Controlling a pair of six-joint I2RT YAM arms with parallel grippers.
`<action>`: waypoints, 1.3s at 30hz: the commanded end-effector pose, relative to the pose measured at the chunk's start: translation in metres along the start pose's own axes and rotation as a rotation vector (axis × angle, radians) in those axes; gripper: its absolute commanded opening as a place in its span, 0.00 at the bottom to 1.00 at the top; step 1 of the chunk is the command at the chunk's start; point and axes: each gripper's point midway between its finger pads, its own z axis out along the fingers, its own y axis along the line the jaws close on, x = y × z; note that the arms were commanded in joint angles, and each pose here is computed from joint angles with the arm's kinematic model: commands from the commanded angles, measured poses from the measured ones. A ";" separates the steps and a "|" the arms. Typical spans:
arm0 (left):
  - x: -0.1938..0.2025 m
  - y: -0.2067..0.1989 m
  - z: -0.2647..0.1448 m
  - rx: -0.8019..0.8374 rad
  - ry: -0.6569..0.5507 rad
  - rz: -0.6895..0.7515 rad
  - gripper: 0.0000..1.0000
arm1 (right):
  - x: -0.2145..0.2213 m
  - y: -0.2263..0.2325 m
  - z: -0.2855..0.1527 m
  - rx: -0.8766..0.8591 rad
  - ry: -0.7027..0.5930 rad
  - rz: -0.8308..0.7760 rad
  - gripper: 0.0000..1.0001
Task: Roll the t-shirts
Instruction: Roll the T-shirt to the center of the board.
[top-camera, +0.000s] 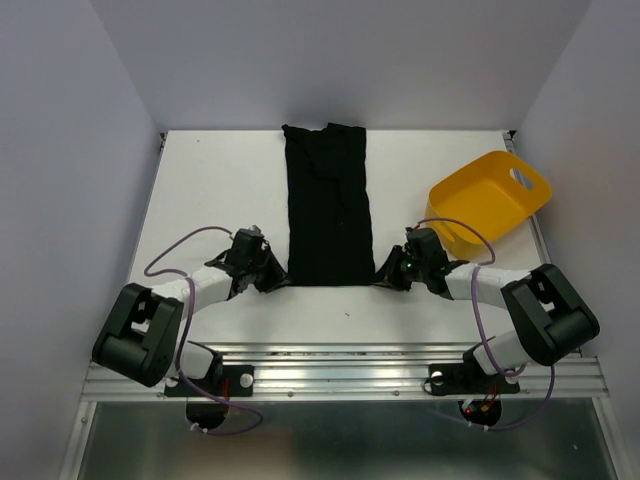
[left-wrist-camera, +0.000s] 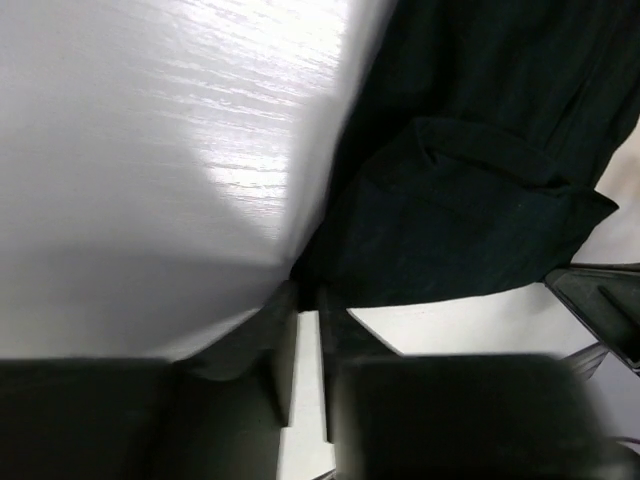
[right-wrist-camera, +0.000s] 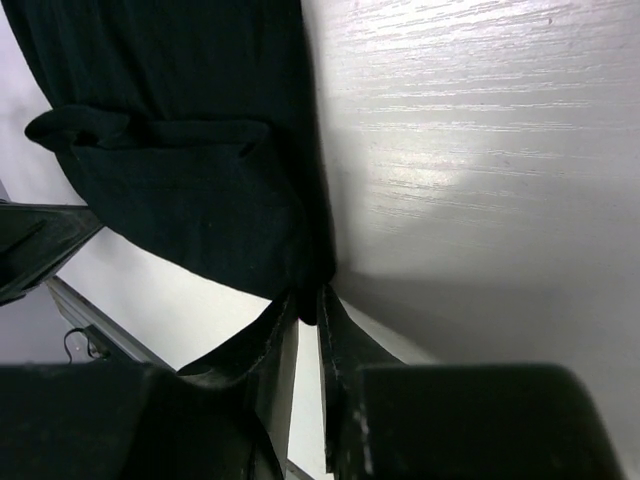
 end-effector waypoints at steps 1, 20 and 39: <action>0.005 0.005 0.003 -0.004 0.014 -0.004 0.11 | -0.009 0.012 0.000 -0.043 -0.032 -0.014 0.14; 0.011 0.001 -0.030 -0.005 0.016 -0.027 0.00 | -0.003 0.025 -0.023 -0.056 -0.035 -0.017 0.01; 0.041 0.024 -0.051 -0.033 0.072 -0.067 0.00 | 0.036 0.016 -0.025 0.015 0.084 0.000 0.03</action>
